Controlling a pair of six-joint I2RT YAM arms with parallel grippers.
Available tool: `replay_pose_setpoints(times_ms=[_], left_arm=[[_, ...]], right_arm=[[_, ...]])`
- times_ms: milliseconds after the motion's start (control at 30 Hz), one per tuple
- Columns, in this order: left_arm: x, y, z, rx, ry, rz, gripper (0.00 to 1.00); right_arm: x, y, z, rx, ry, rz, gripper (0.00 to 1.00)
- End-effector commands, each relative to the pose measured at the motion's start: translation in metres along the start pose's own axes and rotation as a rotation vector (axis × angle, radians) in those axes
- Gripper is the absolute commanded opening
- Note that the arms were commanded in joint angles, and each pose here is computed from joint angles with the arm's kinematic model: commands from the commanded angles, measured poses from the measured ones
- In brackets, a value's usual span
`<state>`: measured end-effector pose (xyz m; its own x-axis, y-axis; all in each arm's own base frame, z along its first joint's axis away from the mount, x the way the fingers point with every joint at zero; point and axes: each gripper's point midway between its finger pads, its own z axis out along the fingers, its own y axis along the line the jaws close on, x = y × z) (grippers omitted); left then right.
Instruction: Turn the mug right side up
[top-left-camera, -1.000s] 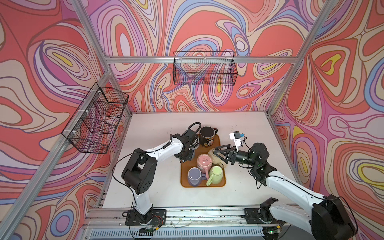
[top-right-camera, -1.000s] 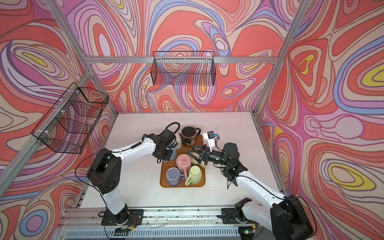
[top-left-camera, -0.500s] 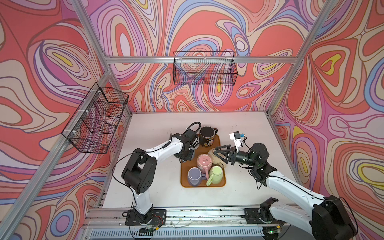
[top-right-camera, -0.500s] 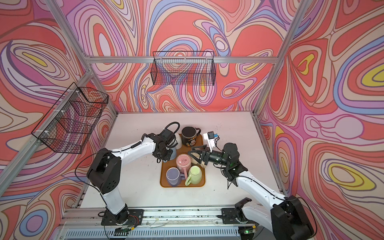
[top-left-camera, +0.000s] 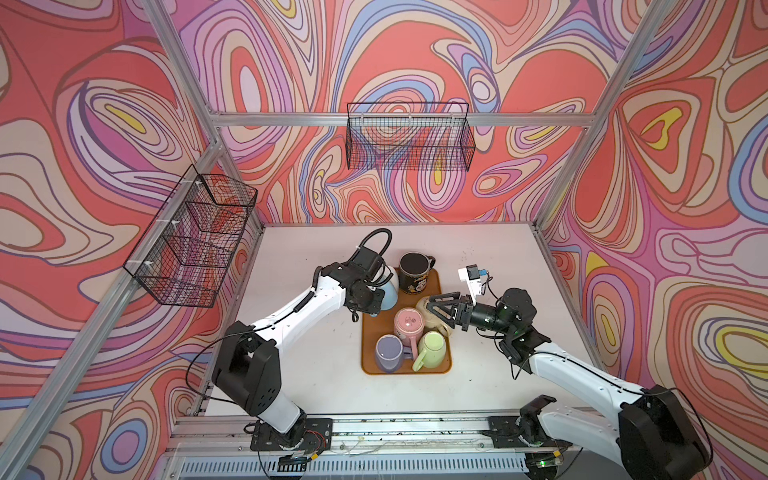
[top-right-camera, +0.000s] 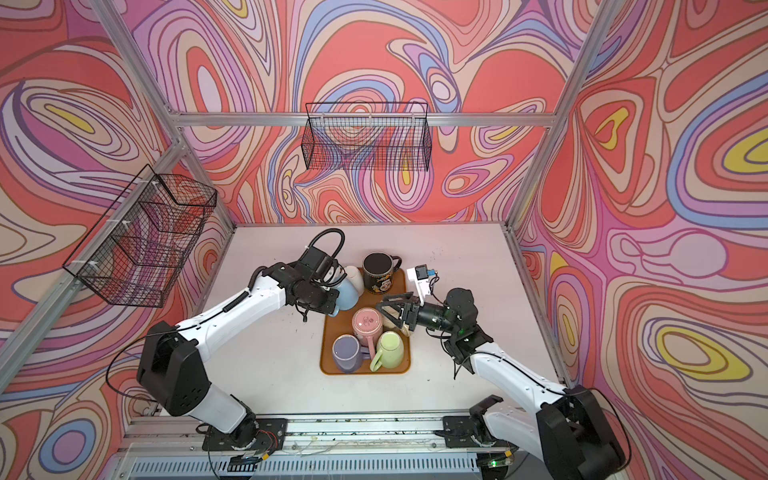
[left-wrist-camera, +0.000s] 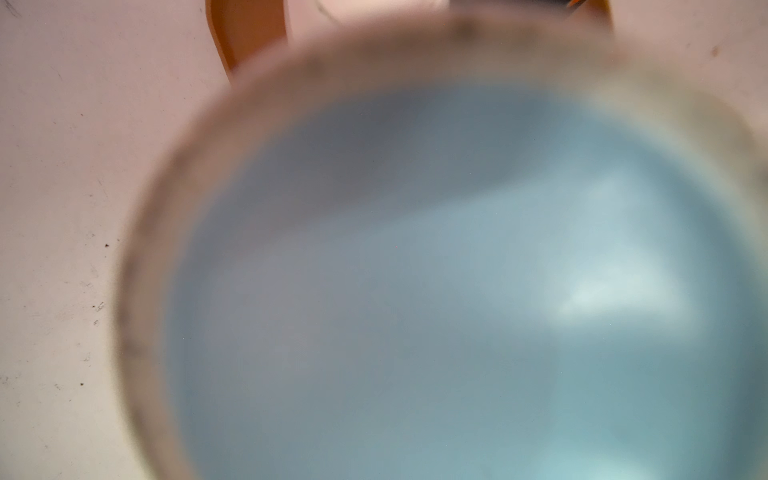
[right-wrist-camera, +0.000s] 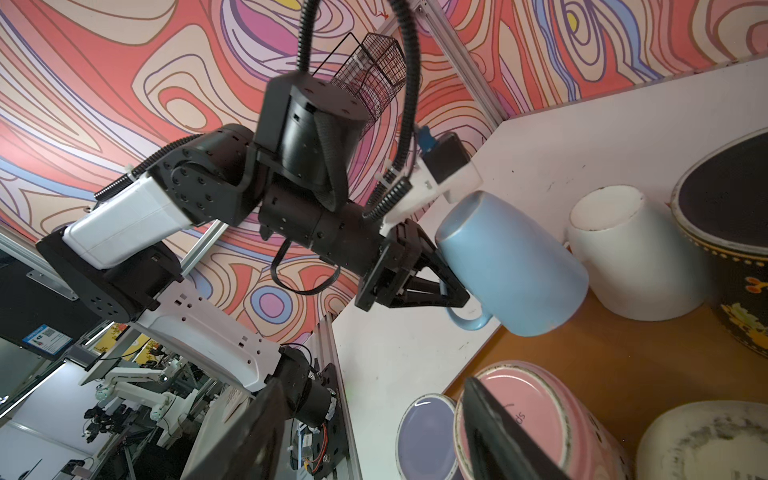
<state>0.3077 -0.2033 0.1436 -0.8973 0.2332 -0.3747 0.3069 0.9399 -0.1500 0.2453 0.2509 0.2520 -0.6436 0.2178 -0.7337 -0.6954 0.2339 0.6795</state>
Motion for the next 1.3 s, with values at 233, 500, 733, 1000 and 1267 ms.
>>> replay_pose_setpoints(times_ms=[233,500,733,1000,1267], left_arm=[[-0.034,-0.032,-0.083,0.217,-0.309,0.046,0.0],[-0.056,-0.064,-0.135,0.458,-0.496,0.034,0.0],[-0.076,-0.092,-0.167,0.664,-0.612,0.051,0.0],[-0.089,-0.112,-0.194,0.854,-0.691,0.055,0.0],[-0.092,-0.122,-0.203,0.966,-0.703,0.045,0.0]], right_arm=[[0.002,0.005,0.006,-0.079,0.025,0.045,0.7],[-0.006,0.013,0.013,-0.158,0.024,0.06,0.7],[-0.023,0.025,0.02,-0.233,0.006,0.042,0.7],[-0.044,0.026,0.034,-0.269,-0.001,0.034,0.68],[-0.062,0.032,0.041,-0.307,-0.025,0.021,0.64]])
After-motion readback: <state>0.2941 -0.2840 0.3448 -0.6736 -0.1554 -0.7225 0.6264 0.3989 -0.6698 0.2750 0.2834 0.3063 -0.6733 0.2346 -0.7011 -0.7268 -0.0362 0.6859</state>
